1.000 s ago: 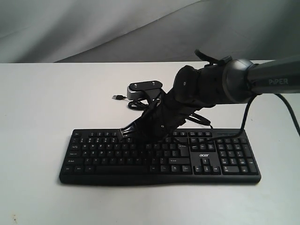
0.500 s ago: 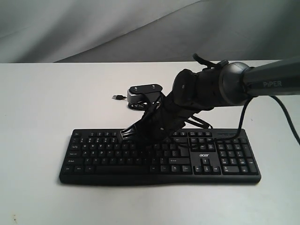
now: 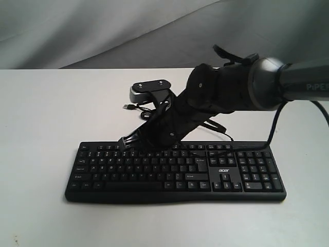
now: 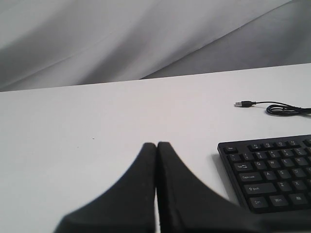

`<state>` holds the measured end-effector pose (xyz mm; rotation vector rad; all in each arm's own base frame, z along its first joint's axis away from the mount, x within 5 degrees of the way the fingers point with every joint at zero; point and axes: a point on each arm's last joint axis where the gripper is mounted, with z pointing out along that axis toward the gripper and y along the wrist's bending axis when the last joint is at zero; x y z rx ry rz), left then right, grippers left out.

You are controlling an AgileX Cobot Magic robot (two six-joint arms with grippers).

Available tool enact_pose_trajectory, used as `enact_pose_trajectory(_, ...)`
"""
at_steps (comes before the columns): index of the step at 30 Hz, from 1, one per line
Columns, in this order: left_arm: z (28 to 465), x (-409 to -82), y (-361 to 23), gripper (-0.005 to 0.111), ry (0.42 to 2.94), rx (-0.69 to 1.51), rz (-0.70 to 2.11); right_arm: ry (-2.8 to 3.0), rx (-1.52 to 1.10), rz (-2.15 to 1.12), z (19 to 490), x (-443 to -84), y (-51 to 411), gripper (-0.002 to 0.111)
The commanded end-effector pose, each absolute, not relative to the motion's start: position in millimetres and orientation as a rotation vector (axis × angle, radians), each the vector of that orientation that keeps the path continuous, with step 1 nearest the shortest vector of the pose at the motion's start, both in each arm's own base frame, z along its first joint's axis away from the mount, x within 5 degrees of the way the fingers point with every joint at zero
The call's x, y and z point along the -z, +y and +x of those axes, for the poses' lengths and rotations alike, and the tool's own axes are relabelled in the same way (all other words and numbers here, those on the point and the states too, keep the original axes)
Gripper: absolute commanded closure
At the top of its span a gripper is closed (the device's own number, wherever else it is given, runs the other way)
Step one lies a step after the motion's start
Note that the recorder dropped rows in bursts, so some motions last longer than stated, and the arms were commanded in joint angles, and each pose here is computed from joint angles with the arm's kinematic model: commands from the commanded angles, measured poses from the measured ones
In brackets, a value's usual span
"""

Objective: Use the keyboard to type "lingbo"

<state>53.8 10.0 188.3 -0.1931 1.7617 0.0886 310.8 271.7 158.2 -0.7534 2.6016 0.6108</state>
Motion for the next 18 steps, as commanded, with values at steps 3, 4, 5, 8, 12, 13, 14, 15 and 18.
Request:
enact_pose_trajectory(3, 54, -187, 10, 0.106, 1.758, -0.079, -0.203, 2.583, -0.626, -0.816, 300, -161, 285, 0.108)
enact_pose_trajectory(4, 54, -187, 10, 0.106, 1.758, -0.079, -0.203, 2.585, -0.626, -0.827, 298, -161, 286, 0.108)
enact_pose_trajectory(5, 54, -187, 10, 0.106, 1.758, -0.079, -0.203, 2.591, -0.620, -0.823, 298, -161, 286, 0.108)
enact_pose_trajectory(8, 54, -187, 10, 0.106, 1.758, -0.079, -0.203, 2.606, -0.612, -0.813, 297, -159, 284, 0.108)
enact_pose_trajectory(12, 54, -187, 10, 0.106, 1.758, -0.079, -0.203, 2.617, -0.606, -0.801, 295, -155, 282, 0.108)
enact_pose_trajectory(13, 54, -187, 10, 0.106, 1.758, -0.079, -0.203, 2.615, -0.602, -0.796, 295, -154, 282, 0.108)
enact_pose_trajectory(14, 54, -187, 10, 0.106, 1.758, -0.079, -0.203, 2.612, -0.602, -0.794, 296, -154, 282, 0.108)
enact_pose_trajectory(15, 54, -187, 10, 0.106, 1.758, -0.079, -0.203, 2.614, -0.601, -0.794, 296, -153, 282, 0.108)
enact_pose_trajectory(18, 54, -187, 10, 0.106, 1.758, -0.079, -0.203, 2.623, -0.595, -0.799, 296, -149, 282, 0.108)
